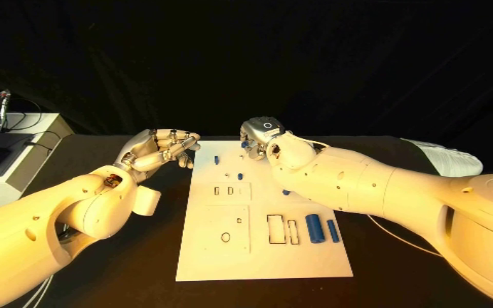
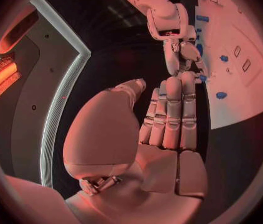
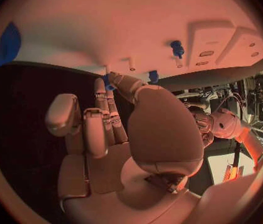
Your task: Assemble the parts on the task board
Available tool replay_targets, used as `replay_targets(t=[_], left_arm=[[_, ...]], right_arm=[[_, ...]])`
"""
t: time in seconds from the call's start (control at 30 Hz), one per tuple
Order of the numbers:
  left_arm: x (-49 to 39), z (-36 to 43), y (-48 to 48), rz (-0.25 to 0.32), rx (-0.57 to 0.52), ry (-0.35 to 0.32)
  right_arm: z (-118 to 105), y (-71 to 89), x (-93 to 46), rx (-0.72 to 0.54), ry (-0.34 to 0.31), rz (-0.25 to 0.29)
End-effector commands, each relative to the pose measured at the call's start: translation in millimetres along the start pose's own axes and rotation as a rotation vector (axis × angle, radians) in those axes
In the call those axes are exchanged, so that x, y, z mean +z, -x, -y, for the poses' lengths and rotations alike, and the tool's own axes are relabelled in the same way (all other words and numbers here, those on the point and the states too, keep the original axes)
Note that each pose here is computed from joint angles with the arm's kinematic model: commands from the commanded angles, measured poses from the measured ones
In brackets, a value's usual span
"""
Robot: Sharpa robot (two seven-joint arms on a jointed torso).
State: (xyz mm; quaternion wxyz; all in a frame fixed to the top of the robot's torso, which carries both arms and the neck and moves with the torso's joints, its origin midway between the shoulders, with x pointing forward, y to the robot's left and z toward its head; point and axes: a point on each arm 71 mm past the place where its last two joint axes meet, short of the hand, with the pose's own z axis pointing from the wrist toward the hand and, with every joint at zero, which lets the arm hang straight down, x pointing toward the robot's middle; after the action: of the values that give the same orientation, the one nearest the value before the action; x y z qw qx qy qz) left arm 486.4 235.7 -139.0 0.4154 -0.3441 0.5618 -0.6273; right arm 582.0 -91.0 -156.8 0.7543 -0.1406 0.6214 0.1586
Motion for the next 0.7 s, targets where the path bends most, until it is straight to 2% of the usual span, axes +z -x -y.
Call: replay_targets(t=[0.03,0.47,0.7], left_arm=[[0.9,0.5,-3.8,-0.033,-0.004,0.001],[1.9,-0.1,-5.4,-0.041,-0.005,0.005],[1.9,-0.1,-5.3,-0.041,-0.005,0.004]], right_arm=[[-2.9,0.5,0.9,-0.008,0.022,0.013],[-5.2,-7.0,2.1,-0.029,0.019,-0.06],[-2.5,-8.3,1.2,-0.034,0.007,-0.062]])
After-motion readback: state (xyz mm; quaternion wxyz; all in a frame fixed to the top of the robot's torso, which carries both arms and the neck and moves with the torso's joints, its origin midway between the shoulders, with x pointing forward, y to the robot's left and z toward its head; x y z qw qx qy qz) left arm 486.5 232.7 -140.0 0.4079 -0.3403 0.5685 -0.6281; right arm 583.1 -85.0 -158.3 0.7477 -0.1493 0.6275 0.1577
